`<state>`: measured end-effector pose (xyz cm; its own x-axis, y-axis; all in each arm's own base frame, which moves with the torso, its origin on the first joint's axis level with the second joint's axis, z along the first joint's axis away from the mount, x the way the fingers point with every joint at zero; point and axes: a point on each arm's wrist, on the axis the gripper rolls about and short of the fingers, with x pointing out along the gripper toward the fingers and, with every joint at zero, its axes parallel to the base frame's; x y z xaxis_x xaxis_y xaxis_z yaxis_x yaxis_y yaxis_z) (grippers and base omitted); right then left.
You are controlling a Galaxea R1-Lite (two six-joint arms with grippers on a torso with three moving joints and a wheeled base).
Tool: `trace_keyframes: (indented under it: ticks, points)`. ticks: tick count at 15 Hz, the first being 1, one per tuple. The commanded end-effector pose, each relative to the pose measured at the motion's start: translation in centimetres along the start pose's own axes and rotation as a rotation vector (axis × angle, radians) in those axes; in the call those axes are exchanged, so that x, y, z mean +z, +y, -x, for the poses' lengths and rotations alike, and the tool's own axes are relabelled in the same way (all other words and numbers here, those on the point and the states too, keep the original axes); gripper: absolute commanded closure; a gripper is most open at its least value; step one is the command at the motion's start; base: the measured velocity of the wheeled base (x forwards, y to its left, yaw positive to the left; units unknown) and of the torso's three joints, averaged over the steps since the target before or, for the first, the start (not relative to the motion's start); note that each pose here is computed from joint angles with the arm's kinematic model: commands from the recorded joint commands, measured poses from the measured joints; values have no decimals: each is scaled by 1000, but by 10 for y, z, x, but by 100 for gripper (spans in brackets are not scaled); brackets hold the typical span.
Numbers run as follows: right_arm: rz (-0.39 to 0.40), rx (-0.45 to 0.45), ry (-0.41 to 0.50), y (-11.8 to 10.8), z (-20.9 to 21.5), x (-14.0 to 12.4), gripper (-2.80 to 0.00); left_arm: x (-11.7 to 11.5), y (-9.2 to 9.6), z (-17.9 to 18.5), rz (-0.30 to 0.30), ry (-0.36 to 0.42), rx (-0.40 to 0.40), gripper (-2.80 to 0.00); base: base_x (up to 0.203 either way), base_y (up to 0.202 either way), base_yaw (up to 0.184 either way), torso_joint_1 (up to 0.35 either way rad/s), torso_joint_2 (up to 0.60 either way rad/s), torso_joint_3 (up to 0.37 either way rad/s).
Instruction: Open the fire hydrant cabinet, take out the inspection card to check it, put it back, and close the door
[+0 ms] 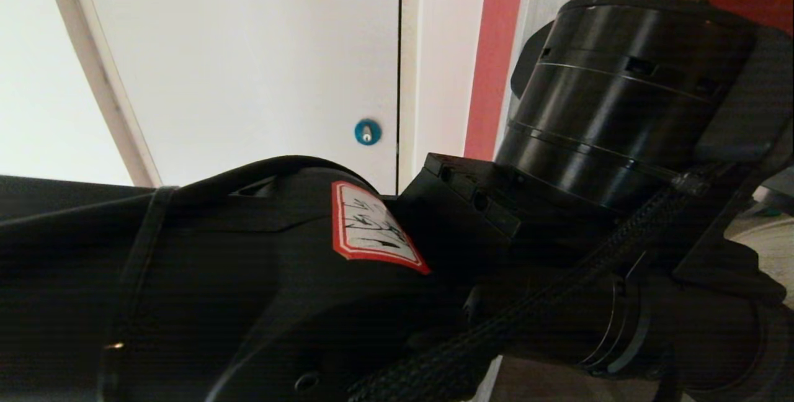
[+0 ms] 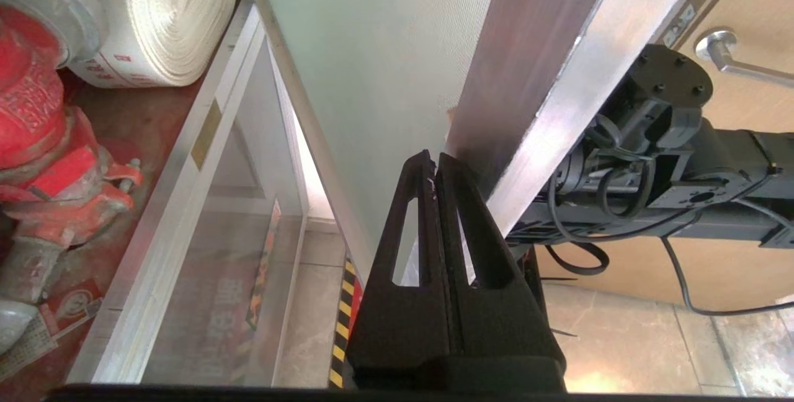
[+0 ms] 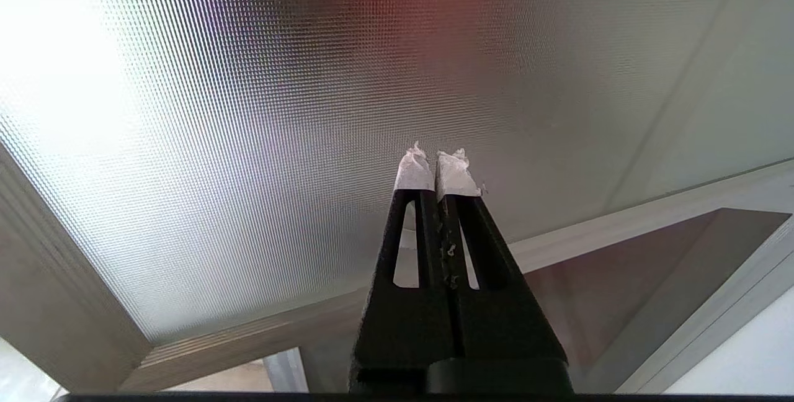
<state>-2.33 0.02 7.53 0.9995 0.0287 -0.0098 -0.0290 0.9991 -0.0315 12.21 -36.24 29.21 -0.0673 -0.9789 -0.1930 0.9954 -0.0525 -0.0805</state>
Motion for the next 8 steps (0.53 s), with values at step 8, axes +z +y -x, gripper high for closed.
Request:
trace_keyframes:
  ticks: [8]
  points:
    - [0,0,1,0,0,0,0,-14,55,37,55,29,170,0,0,0,0,0,0,0]
